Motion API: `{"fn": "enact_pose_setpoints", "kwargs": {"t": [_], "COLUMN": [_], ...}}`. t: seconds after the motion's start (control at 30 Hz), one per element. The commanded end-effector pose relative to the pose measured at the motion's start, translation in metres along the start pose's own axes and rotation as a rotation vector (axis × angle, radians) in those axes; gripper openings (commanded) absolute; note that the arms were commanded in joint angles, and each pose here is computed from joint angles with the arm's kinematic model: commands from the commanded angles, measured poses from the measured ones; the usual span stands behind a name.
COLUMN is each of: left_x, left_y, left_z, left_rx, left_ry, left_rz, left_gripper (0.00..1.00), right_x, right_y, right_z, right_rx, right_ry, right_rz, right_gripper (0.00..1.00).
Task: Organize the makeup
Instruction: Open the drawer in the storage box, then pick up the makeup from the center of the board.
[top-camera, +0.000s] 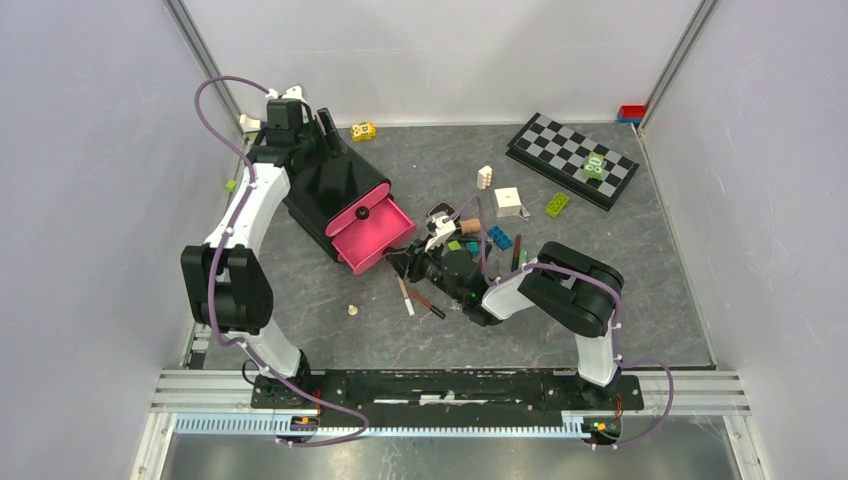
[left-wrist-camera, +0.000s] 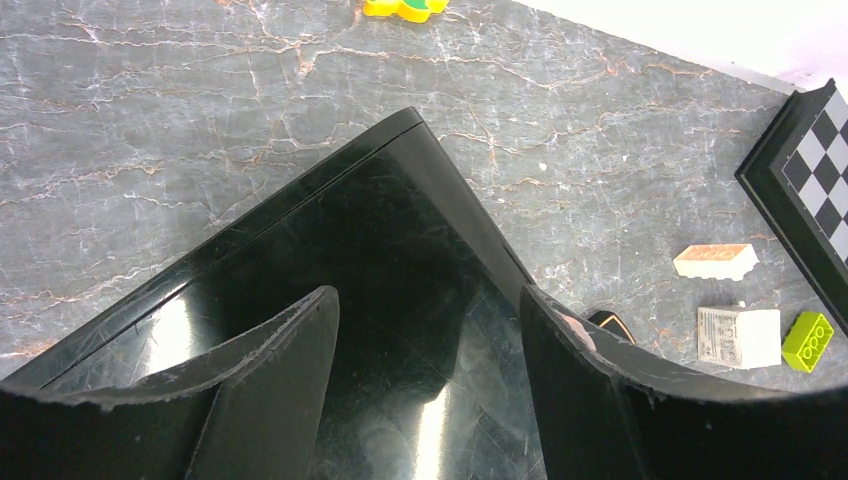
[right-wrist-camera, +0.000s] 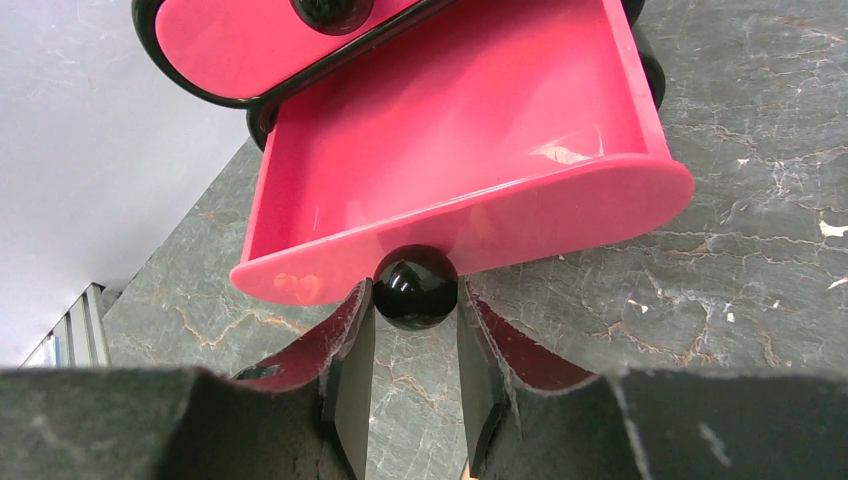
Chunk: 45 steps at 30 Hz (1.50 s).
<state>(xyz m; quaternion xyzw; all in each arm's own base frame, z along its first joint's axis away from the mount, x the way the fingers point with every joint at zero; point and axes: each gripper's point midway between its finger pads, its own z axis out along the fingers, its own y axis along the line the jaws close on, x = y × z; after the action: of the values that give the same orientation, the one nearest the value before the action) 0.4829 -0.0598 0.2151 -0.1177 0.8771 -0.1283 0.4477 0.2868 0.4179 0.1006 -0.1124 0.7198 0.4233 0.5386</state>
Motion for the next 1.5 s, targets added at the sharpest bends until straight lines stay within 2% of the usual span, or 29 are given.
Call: {"fn": "enact_pose_setpoints", "kwargs": {"t": [0.0, 0.33, 0.6, 1.0, 1.2, 1.47], "left_x": [0.1, 0.1, 0.1, 0.096, 0.074, 0.017], "left_y": [0.034, 0.034, 0.034, 0.032, 0.027, 0.017], "left_z": [0.009, 0.009, 0.009, 0.004, -0.016, -0.08], "left_rx": [-0.104, -0.1, -0.099, -0.096, -0.093, -0.096], "left_ry": [0.348, 0.349, 0.35, 0.341, 0.262, 0.016], "left_rz": [0.0, -0.003, -0.002, 0.001, 0.012, 0.023], "left_gripper": [0.74, 0.74, 0.74, 0.74, 0.75, 0.77], "right_x": [-0.018, -0.017, -0.024, -0.043, -0.041, -0.047], "right_y": [0.01, -0.001, 0.003, 0.001, -0.025, -0.076], "right_z": [-0.001, -0.009, -0.012, -0.042, -0.077, -0.142], "right_rx": [-0.02, 0.028, 0.013, 0.048, 0.164, 0.423], "right_ry": [-0.057, -0.056, -0.064, -0.035, 0.11, 0.339], "right_rz": [-0.015, -0.015, -0.035, -0.148, -0.322, -0.553], "right_gripper": [0.25, 0.27, 0.48, 0.54, 0.55, 0.63]}}
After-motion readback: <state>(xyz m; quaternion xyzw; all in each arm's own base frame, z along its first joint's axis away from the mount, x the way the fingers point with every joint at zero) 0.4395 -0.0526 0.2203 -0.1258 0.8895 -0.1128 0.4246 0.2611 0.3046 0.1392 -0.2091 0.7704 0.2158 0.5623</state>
